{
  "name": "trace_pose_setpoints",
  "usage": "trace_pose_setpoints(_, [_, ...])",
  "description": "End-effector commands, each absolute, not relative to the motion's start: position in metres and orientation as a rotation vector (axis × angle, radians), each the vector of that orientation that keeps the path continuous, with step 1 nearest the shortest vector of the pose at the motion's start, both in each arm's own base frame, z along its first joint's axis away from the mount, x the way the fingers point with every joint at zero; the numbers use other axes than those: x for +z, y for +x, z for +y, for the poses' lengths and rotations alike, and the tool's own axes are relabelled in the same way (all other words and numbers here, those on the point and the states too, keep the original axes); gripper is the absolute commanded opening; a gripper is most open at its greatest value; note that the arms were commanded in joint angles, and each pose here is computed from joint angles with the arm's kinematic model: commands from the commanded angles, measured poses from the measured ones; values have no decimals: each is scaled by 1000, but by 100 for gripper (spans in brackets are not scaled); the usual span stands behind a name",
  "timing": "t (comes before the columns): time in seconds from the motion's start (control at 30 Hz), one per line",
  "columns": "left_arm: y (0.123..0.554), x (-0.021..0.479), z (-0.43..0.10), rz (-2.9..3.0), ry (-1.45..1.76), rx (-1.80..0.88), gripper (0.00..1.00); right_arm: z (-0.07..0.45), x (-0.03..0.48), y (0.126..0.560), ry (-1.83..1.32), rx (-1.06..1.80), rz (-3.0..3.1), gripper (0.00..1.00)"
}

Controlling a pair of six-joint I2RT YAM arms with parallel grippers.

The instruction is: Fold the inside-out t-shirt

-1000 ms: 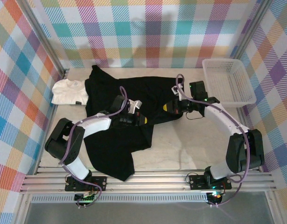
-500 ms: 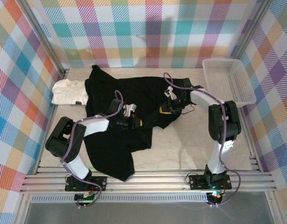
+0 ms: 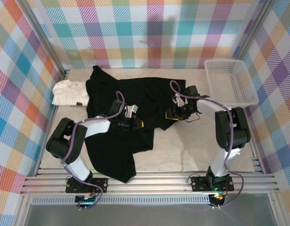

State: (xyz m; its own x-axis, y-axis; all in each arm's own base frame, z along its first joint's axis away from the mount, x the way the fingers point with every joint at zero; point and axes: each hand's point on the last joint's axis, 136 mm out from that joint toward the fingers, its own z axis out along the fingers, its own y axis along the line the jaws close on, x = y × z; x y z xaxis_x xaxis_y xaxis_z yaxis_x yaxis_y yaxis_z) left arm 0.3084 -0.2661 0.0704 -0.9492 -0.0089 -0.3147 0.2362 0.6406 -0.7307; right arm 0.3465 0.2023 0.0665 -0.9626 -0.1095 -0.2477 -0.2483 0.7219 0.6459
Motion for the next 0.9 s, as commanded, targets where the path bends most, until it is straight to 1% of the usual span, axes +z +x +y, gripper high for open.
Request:
trace_pose_setpoints(0.0, [311, 75, -268, 2561, 210, -1232, 0, 218, 72, 359, -327, 1143, 2640, 42])
trace_pose_setpoints(0.2, [312, 76, -269, 2559, 215, -1234, 0, 230, 63, 373, -362, 1175, 2626, 43])
trace_pose_setpoints(0.4, [312, 78, -269, 2553, 222, -1236, 0, 243, 56, 376, -408, 1223, 2627, 45])
trace_pose_setpoints(0.53, [311, 77, -269, 2556, 223, -1239, 0, 251, 57, 376, -430, 1293, 2607, 43])
trace_pose_setpoints(0.57, [311, 77, -269, 2557, 222, -1234, 0, 253, 58, 376, -435, 1311, 2600, 42])
trace_pose_setpoints(0.63, [311, 77, -269, 2557, 224, -1234, 0, 255, 63, 374, -446, 1343, 2580, 36])
trace_pose_setpoints(0.73, [311, 77, -269, 2560, 225, -1233, 0, 253, 64, 371, -457, 1334, 2588, 21])
trace_pose_setpoints(0.77, [311, 77, -269, 2557, 226, -1234, 0, 251, 64, 368, -459, 1311, 2599, 17])
trace_pose_setpoints(0.8, [311, 77, -269, 2557, 227, -1235, 0, 247, 64, 368, -457, 1285, 2605, 15])
trace_pose_setpoints(0.87, [311, 77, -269, 2558, 227, -1236, 0, 237, 69, 365, -442, 1236, 2611, 6])
